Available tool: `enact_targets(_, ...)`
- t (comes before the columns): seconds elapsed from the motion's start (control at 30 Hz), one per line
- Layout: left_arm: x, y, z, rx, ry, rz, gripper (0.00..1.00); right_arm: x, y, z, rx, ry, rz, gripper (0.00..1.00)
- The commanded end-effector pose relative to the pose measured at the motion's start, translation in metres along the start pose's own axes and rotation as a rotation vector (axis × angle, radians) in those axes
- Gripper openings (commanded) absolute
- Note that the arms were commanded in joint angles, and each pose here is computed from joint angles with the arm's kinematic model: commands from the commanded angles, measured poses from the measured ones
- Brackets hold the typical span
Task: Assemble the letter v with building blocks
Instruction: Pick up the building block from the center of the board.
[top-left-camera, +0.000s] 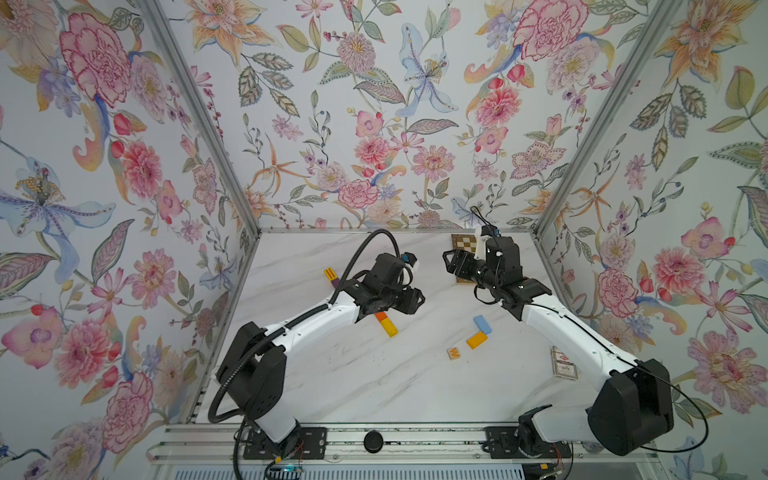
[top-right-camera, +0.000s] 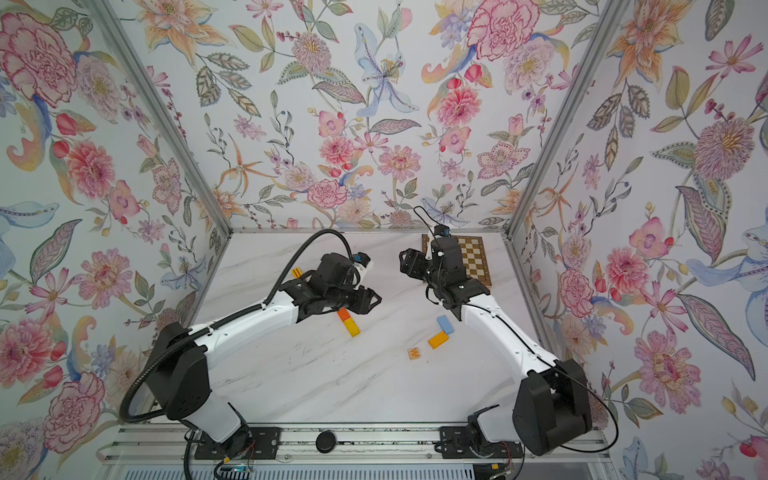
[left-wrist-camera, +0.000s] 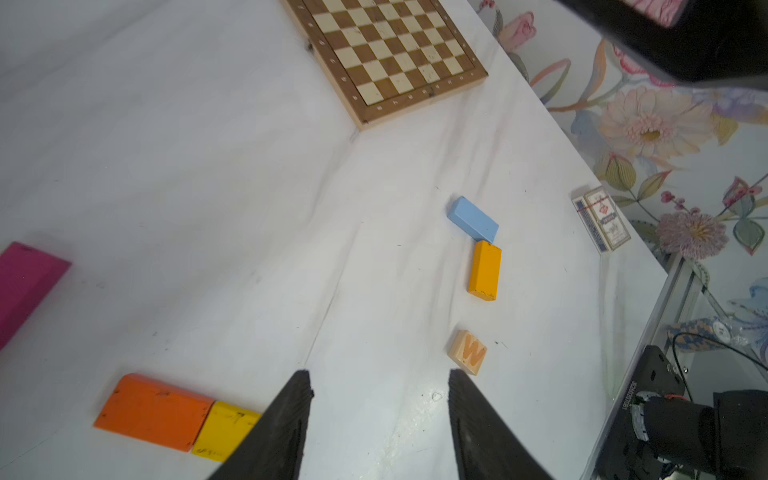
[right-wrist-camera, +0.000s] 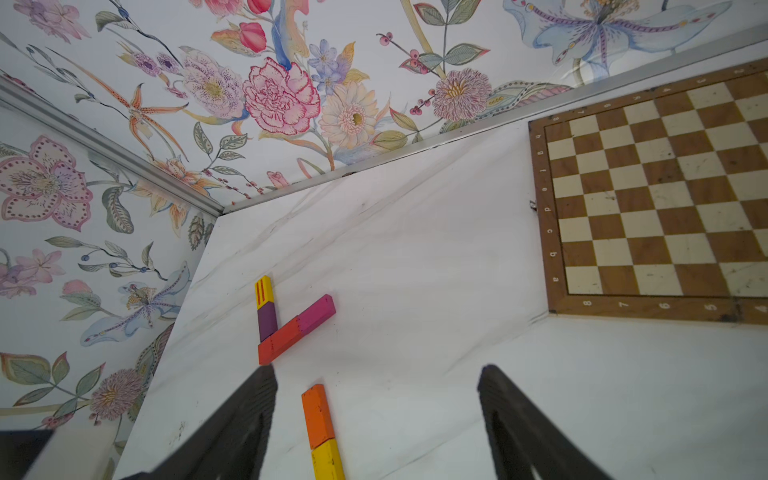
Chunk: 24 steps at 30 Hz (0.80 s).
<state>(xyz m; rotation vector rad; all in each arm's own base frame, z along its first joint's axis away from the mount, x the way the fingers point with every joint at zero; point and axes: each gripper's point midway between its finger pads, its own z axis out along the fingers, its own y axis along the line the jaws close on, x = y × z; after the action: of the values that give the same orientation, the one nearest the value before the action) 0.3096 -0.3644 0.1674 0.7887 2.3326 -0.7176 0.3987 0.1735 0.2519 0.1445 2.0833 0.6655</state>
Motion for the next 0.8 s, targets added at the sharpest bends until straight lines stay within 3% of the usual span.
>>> enact_targets(0.0,0.039,-0.020,0.022,0.012,0.187,0.158,0.56,-0.009,-0.005,-0.014,-0.027,-0.053,0.032,0.79)
enact_targets(0.23,0.071,-0.054,0.058,0.059,0.350,0.320,0.55,-0.010,-0.028,-0.037,-0.027,-0.089,0.086,0.80)
enact_targets(0.77,0.100,-0.091,0.097,0.079,0.461,0.484,0.55,-0.007,-0.053,-0.052,-0.031,-0.119,0.147,0.81)
